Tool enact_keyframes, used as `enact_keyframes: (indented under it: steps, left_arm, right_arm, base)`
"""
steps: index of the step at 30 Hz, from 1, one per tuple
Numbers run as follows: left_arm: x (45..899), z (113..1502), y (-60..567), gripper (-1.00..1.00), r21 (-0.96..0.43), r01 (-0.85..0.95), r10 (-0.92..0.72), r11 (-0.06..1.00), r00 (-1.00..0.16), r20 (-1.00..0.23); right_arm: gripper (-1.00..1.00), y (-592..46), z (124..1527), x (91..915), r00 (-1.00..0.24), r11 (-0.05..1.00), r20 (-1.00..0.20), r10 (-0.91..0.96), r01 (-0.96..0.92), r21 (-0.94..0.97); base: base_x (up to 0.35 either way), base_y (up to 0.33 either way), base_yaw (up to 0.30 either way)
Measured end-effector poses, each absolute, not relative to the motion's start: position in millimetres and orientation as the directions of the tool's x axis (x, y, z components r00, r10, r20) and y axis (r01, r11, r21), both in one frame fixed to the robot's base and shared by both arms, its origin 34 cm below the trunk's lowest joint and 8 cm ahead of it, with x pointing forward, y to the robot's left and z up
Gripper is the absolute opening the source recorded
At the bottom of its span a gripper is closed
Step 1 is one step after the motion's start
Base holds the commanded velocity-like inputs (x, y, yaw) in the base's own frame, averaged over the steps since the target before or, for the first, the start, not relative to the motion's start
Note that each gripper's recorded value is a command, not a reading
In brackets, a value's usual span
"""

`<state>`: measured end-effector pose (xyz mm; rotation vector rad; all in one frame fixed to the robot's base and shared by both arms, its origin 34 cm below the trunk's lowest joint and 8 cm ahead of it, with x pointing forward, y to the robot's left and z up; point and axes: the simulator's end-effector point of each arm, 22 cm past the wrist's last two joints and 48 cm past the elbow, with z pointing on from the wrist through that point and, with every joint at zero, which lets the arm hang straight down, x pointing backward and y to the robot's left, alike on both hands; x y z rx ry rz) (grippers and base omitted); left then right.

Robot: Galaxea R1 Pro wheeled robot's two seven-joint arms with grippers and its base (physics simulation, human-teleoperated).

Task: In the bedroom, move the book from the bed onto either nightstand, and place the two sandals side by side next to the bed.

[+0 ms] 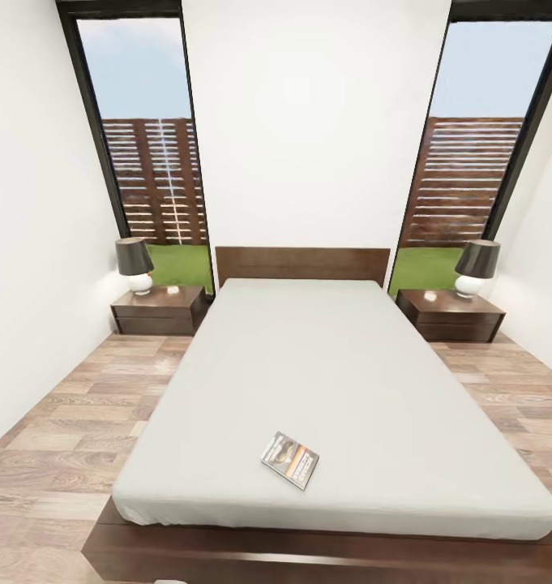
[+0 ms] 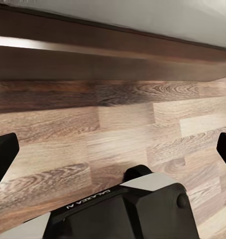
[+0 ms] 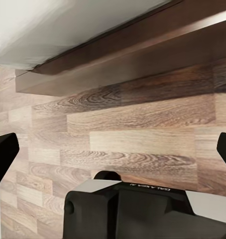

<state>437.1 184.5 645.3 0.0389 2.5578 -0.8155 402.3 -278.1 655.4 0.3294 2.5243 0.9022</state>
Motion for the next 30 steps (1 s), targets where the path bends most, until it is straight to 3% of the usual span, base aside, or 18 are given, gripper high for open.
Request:
enact_keyframes:
  steps: [30]
  left_arm:
    - [428,676,184,1.0,-0.543,0.159,-0.108,0.824,-0.898,-0.426]
  right_arm:
    - [1.0,-278,686,394,-0.877,0.76,-0.32,0.36,0.076,0.646]
  base:
    - [0.0,0.0,0.0]
